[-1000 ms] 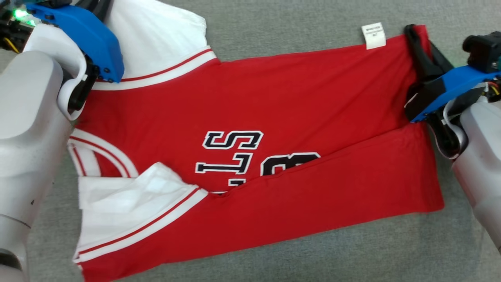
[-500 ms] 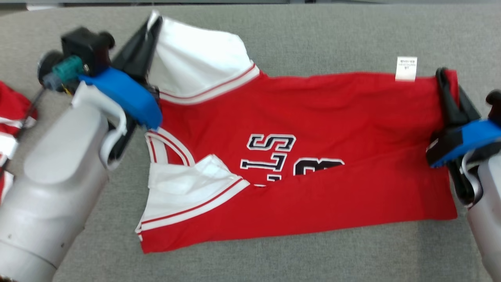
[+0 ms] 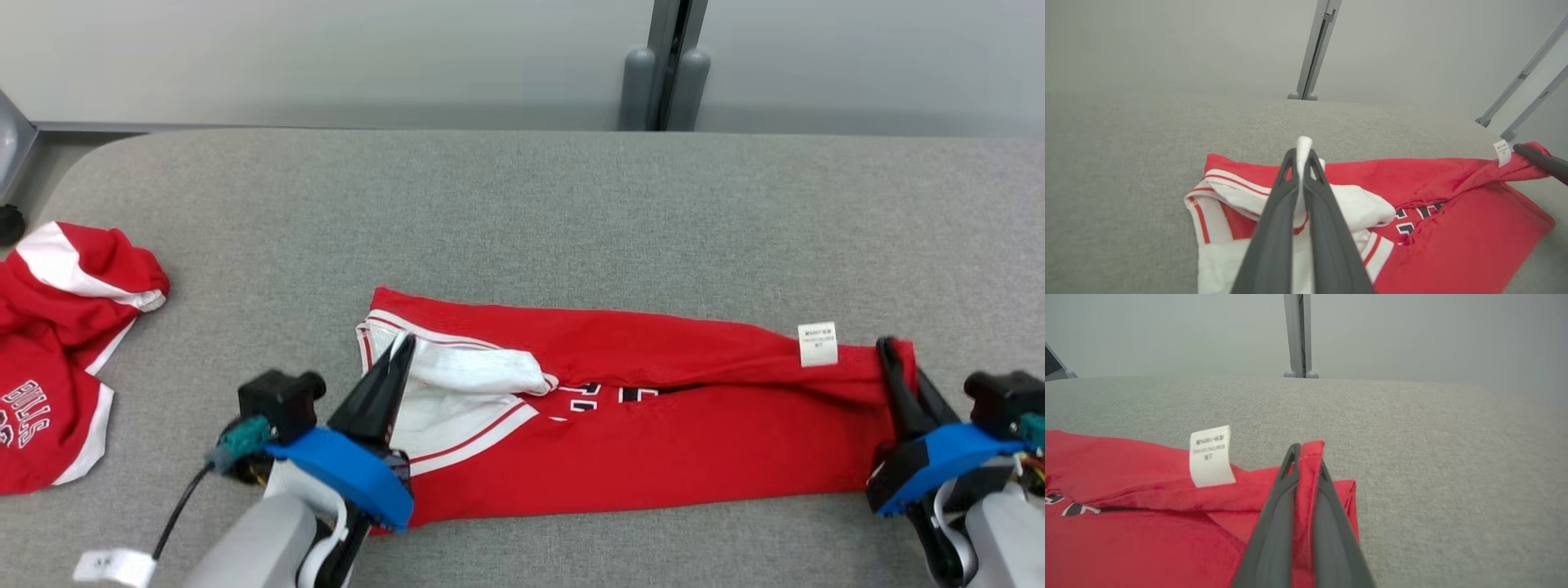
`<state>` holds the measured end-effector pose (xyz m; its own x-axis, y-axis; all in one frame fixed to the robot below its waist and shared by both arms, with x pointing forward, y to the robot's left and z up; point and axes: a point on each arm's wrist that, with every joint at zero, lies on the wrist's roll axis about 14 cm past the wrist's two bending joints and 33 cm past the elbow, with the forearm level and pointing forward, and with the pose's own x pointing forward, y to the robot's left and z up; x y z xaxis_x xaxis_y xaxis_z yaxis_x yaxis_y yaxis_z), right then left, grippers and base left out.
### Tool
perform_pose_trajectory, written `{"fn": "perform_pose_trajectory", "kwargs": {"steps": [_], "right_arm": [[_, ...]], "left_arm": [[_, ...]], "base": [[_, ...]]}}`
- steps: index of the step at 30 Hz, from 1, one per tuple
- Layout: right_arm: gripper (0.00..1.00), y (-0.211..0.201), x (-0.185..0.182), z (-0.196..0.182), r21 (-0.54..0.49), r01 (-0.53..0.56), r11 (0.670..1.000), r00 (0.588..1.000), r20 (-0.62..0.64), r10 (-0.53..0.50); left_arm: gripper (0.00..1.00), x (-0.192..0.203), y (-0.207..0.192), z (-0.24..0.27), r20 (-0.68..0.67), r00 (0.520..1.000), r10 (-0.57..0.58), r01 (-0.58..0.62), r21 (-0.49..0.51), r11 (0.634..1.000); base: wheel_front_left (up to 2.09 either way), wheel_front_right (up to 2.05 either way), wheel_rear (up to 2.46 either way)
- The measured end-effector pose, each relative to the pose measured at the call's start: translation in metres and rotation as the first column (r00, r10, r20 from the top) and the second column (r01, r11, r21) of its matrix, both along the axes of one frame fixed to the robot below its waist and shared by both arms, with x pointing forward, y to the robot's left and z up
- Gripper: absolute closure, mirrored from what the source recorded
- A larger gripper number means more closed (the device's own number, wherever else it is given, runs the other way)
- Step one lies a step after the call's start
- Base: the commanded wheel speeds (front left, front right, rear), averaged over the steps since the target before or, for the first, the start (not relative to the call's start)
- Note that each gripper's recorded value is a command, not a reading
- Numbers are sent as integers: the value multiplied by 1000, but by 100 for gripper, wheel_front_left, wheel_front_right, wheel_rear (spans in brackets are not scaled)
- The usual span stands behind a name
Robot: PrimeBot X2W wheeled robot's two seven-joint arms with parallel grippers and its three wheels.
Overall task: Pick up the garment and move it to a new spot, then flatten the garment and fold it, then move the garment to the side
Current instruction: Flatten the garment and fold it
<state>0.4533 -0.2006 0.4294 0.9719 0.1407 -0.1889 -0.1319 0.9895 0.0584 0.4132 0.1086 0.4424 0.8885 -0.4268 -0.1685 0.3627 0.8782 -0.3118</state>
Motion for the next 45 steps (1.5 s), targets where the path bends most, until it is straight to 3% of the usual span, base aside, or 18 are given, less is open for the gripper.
{"fn": "perform_pose_trajectory", "kwargs": {"steps": [3, 4, 5, 6, 7, 13, 20, 35, 40, 45], "right_arm": [[100, -2, -14, -9, -3, 12, 1000, 999, -32, -12], [79, -2, -18, -12, 3, 19, 1000, 999, -43, -19], [0, -2, -21, -14, 8, 27, 1000, 998, -49, -27], [0, -2, -22, -14, 14, 34, 999, 998, -50, -34], [0, -2, -24, -13, 24, 45, 999, 998, -48, -44], [0, -2, -25, 12, 53, 82, 995, 996, 33, -84], [0, 12, -39, 27, 36, 74, 997, 993, 93, -77], [0, 25, -73, 12, 36, 73, 997, 996, 46, -74], [0, 22, -67, 4, 38, 83, 996, 996, 20, -84], [0, 5, -39, -3, 5, 114, 993, 993, -4, -114]], "left_arm": [[100, -16, 2, -8, -28, 999, 36, -36, -26, 999], [100, -22, 1, -11, -38, 998, 43, -44, -31, 999], [100, -28, 1, -15, -52, 997, 51, -52, -34, 998], [58, -33, 3, -21, -67, 996, 60, -62, -29, 998], [0, -36, 7, -23, -71, 995, 76, -78, -22, 997], [0, -35, 35, -10, 9, 973, 229, -229, 49, 972], [0, -48, 41, 10, 132, 945, 298, -314, 120, 942], [0, -80, 32, 3, 139, 951, 276, -297, 162, 941], [0, -78, 26, -8, 102, 962, 253, -267, 164, 950], [0, -65, 14, -16, 66, 972, 224, -231, 142, 962]], "base": [[0, 0, 0], [0, 0, 0], [0, 0, 0], [0, 0, 0], [0, 0, 0], [0, 0, 0], [0, 0, 0], [0, 0, 0], [0, 0, 0], [0, 0, 0]]}}
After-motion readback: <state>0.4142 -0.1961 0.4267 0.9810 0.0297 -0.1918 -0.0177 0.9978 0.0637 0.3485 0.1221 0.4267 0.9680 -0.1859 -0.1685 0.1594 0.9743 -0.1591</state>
